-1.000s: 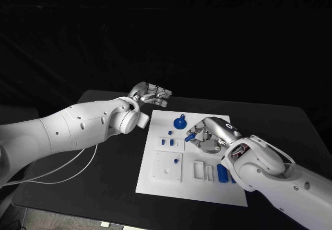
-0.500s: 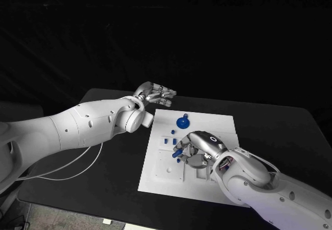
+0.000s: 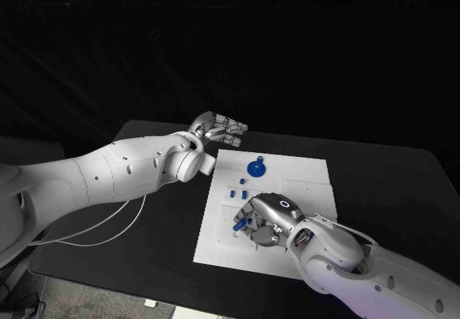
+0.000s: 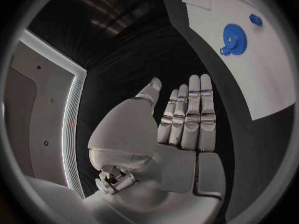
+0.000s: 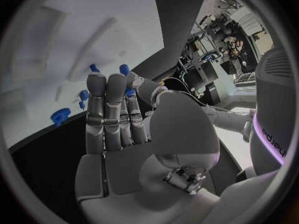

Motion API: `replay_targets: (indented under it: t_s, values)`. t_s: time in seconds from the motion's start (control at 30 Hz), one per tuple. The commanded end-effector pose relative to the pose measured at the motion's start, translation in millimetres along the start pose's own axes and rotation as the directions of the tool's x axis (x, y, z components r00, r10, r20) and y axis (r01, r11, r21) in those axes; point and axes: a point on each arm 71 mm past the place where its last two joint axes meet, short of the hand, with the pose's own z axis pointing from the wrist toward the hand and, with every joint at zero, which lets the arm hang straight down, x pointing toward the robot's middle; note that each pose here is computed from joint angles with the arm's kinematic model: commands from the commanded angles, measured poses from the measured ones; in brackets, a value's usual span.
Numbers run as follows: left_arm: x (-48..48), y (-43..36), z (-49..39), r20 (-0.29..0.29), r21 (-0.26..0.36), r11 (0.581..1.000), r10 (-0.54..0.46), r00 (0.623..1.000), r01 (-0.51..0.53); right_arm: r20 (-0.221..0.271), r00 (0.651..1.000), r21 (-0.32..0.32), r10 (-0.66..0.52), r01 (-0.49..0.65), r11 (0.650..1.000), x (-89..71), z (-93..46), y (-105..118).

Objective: Assemble the parts on the task board

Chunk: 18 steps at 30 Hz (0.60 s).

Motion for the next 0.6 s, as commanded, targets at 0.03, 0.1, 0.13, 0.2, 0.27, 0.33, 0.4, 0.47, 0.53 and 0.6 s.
replay_targets:
  t_s: [0.03,0.1,0.13,0.2,0.27,0.33,0.4,0.47,0.53,0.6]
  values:
    - [2.6,-1.9,0.0,-0.015,0.016,1.0,-0.012,1.0,0.012,-0.001,0.998,-0.017,-0.067,0.067,0.998,2.7,0.3,2]
    - [2.5,-1.8,-0.1,-0.015,0.016,1.0,-0.012,1.0,0.012,-0.001,0.997,-0.02,-0.073,0.073,0.997,3.8,0.4,3]
    - [2.5,-1.8,-0.1,-0.015,0.016,1.0,-0.012,1.0,0.012,-0.001,0.997,-0.021,-0.075,0.075,0.997,4.4,0.4,4]
    - [2.5,-1.7,-0.1,-0.015,0.015,1.0,-0.012,1.0,0.012,-0.003,0.997,-0.023,-0.079,0.079,0.997,5.5,0.5,4]
    - [2.6,-1.7,0.0,-0.016,0.015,1.0,-0.012,1.0,0.012,-0.008,0.997,-0.023,-0.081,0.081,0.996,6.7,0.6,4]
    - [2.7,-1.7,0.0,-0.016,0.015,1.0,-0.012,1.0,0.012,-0.014,0.996,-0.023,-0.084,0.083,0.996,8.3,0.7,4]
    - [2.8,-1.7,0.0,-0.017,0.014,1.0,-0.012,1.0,0.013,-0.024,0.996,-0.024,-0.086,0.085,0.996,10.6,0.7,4]
    - [2.9,-1.7,0.0,-0.017,0.014,1.0,-0.012,1.0,0.013,-0.031,0.996,-0.026,-0.087,0.086,0.996,12.9,0.6,5]
    - [3.0,-1.7,0.1,-0.017,0.014,1.0,-0.012,1.0,0.013,-0.038,0.995,-0.027,-0.088,0.087,0.996,15.0,0.6,5]
    - [3.1,-1.6,0.1,-0.018,0.014,1.0,-0.013,1.0,0.013,-0.043,0.995,-0.027,-0.09,0.089,0.996,16.7,0.5,5]
